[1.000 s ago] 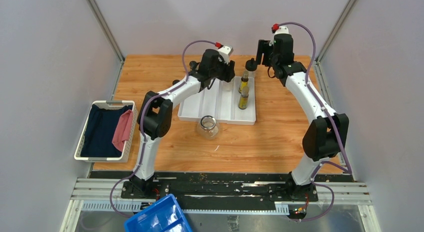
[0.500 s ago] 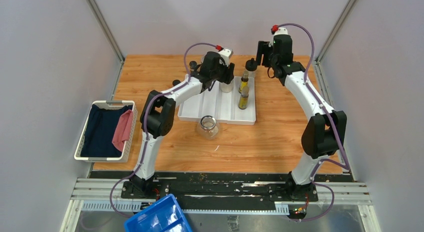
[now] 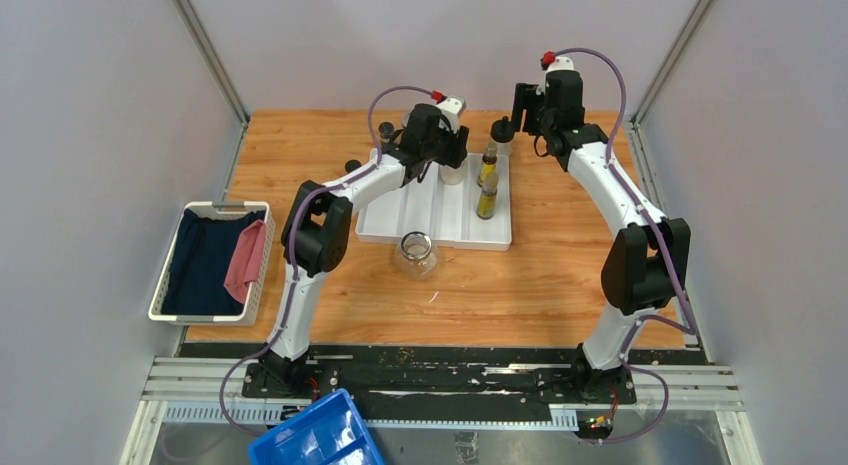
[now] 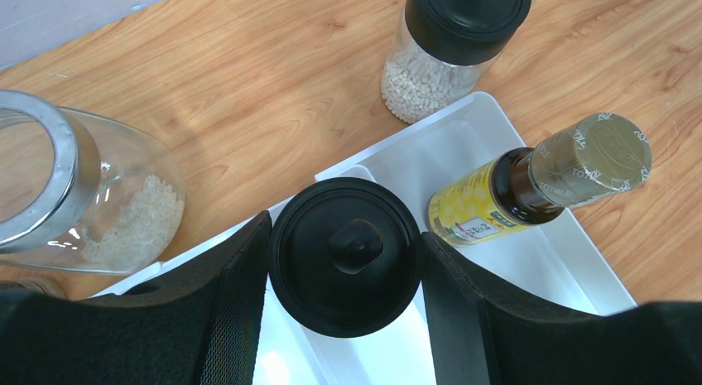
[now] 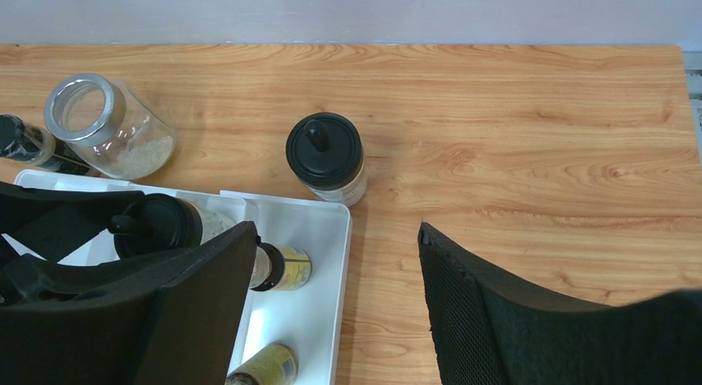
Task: Organize the condiment bottles
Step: Place the bottle in the storage box.
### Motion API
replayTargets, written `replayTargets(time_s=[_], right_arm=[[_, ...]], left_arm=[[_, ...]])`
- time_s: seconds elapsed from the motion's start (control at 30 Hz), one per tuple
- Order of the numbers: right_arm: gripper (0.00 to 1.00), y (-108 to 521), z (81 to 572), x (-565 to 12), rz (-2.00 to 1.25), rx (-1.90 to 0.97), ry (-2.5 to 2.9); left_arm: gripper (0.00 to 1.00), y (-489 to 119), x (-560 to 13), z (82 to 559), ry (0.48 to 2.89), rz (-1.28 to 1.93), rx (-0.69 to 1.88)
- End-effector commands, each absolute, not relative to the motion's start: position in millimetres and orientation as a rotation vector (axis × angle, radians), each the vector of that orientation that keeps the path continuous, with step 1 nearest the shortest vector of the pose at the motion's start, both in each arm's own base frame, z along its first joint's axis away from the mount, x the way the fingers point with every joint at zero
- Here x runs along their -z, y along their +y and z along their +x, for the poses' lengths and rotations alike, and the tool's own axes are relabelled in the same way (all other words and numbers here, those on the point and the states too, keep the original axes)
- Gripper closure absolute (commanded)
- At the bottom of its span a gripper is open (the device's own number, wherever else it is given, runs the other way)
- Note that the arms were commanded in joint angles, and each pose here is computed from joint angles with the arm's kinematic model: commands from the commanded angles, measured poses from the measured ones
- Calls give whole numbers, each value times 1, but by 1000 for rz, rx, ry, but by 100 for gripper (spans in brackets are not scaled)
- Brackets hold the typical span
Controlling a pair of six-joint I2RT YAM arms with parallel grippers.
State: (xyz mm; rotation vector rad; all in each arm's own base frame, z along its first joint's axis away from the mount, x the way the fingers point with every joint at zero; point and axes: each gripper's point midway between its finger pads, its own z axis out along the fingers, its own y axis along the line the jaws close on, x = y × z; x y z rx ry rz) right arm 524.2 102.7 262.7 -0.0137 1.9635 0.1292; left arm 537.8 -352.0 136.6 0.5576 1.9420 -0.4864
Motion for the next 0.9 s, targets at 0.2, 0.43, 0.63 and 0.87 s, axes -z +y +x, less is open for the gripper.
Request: replayTargets(time_s=[0.2, 0.43, 0.63, 0.87], right_arm=[[25, 97, 530, -264, -8, -130, 1953], [25, 98, 530, -262, -8, -137, 1956], [25, 99, 530, -262, -9, -141, 1960], [25, 101, 528, -265, -8, -156, 1960]], left_arm=[[100, -363, -160, 547, 1856, 539, 499], [82, -361, -160, 546, 1863, 529, 498], [55, -361, -162, 543, 1864, 529, 511], [29, -360, -165, 536, 1869, 532, 524]])
